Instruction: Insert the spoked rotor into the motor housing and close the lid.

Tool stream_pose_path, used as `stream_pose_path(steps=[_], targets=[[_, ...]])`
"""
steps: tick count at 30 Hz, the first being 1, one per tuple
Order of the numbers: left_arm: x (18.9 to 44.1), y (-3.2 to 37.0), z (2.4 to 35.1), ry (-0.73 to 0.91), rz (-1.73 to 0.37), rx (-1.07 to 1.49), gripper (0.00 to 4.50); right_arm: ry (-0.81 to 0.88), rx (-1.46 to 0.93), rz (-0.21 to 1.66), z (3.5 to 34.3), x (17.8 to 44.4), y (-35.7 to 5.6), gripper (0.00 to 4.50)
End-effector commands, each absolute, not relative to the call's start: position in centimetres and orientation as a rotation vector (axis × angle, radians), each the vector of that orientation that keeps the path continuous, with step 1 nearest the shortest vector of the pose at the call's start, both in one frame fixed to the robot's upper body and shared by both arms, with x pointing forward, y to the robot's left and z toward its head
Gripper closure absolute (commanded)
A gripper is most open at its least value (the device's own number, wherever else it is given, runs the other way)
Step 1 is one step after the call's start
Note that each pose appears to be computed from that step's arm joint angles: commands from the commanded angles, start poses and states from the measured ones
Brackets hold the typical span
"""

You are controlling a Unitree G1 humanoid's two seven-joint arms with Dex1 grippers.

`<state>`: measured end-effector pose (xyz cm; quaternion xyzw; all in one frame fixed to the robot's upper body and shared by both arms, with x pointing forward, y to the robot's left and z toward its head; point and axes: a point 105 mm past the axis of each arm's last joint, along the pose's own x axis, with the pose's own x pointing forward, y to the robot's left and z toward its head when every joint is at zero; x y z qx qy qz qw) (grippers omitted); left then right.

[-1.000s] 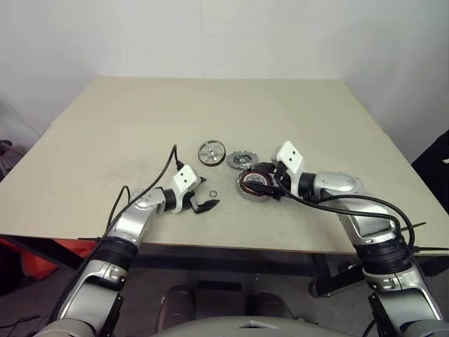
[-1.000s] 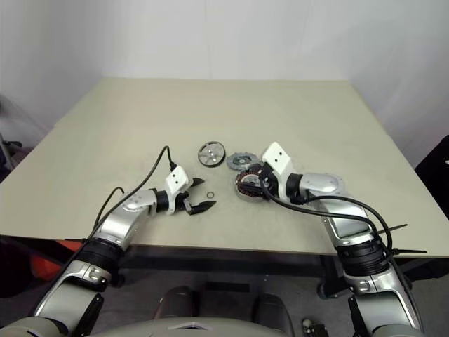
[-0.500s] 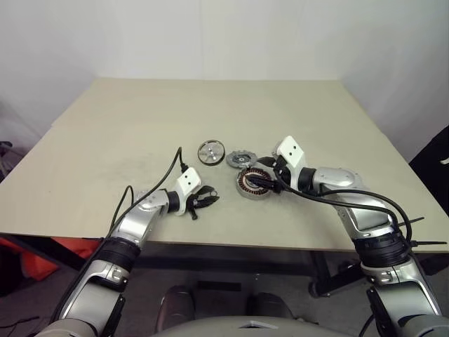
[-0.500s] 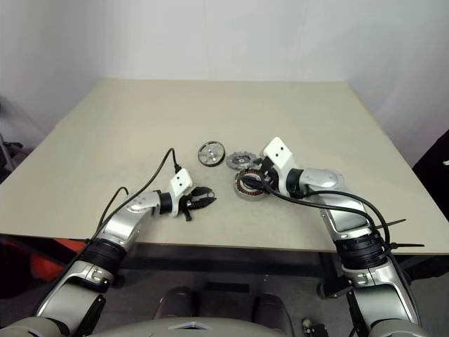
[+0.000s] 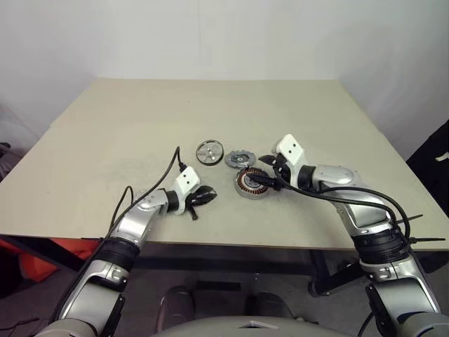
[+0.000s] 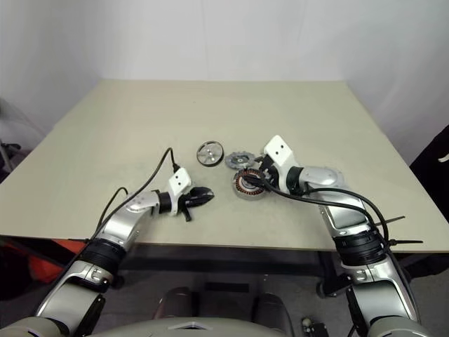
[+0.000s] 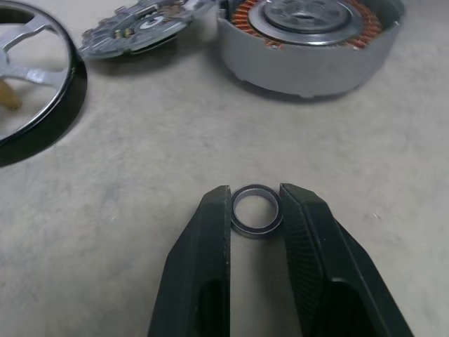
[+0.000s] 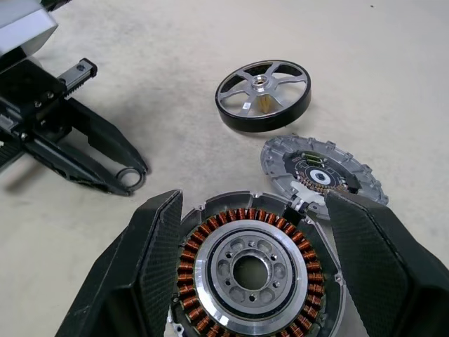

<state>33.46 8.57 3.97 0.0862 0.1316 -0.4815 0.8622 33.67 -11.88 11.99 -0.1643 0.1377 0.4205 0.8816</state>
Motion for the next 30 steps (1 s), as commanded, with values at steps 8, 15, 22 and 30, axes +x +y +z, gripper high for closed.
stream_pose_path(steps=[8, 15, 22, 30], targets=[[34.8, 5.7, 9.7, 0.125, -1.144, 0.159, 3.78, 0.364, -0.528, 0.834, 11.3, 31.7, -16.2, 1.18], [35.2, 2.3, 10.5, 0.114, -1.267, 0.182, 3.78, 0.454, -0.635, 0.795, 9.7, 29.4, -18.2, 1.18], [34.9, -0.3, 9.7, 0.126, -1.363, 0.235, 3.78, 0.436, -0.609, 0.778, 10.1, 28.2, -17.8, 1.18], [35.6, -2.0, 9.6, 0.116, -1.381, 0.252, 3.78, 0.408, -0.586, 0.736, 11.0, 27.6, -17.8, 1.18]])
